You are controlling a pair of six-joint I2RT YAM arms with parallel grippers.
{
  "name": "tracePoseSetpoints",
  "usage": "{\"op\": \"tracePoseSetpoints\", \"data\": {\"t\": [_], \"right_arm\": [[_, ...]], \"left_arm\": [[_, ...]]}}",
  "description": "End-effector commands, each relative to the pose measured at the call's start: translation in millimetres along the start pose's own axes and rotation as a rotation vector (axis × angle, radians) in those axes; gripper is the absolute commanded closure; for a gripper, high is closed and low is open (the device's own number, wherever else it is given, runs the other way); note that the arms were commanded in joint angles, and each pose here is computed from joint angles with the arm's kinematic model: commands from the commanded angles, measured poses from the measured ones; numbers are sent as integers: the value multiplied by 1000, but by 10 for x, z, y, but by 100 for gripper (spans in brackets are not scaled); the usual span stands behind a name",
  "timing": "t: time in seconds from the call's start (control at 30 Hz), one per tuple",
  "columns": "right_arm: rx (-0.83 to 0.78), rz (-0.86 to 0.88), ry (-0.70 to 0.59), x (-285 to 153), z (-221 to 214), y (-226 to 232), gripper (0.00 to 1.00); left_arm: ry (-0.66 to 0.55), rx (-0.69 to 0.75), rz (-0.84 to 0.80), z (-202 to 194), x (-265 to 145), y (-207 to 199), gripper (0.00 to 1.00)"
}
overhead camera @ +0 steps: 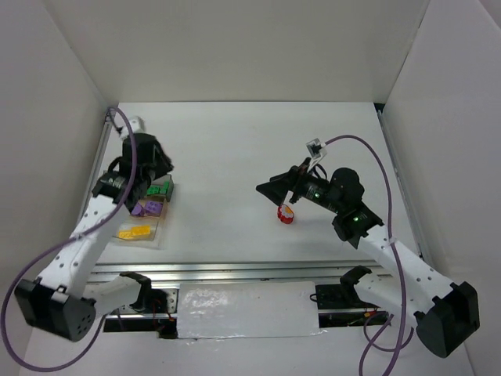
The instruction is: Sort the legos into containers by color
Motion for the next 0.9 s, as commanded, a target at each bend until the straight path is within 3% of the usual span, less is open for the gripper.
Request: {"op": "tracePoseSetpoints", "data": {"t": [0.0, 0.07, 0.2, 0.37, 0.63, 0.87], "right_arm": [[-25, -87, 37, -97, -127, -128, 0], [-25, -82, 41, -118, -166, -131, 0], [-24, -65, 76, -126, -250, -133, 0], [-29, -61, 109, -132, -331, -158, 0], [-10, -39, 139, -82, -406, -179, 0], [9, -21, 146, -40, -421, -175, 0]], "left_arm": [[-143, -52, 683, 286, -84, 1191, 100], [-197, -73, 812, 442, -36, 1441, 100], [-189, -82, 948, 617, 108, 1746, 100], [-103, -51, 1103, 738, 336, 2117, 100], [50, -68, 1060, 630, 660, 2328, 99], [111, -42, 1038, 494, 734, 2390, 78]]}}
Point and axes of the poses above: each gripper's point midway between its finger pads, its own x axis out along the fingers, its own y axis along the line the jaws close on, z = x × y, the point moved 4 cm from there along -x, back along the fingers, and after that the axes turned 12 degrees about -x, right-handed, at the moved point
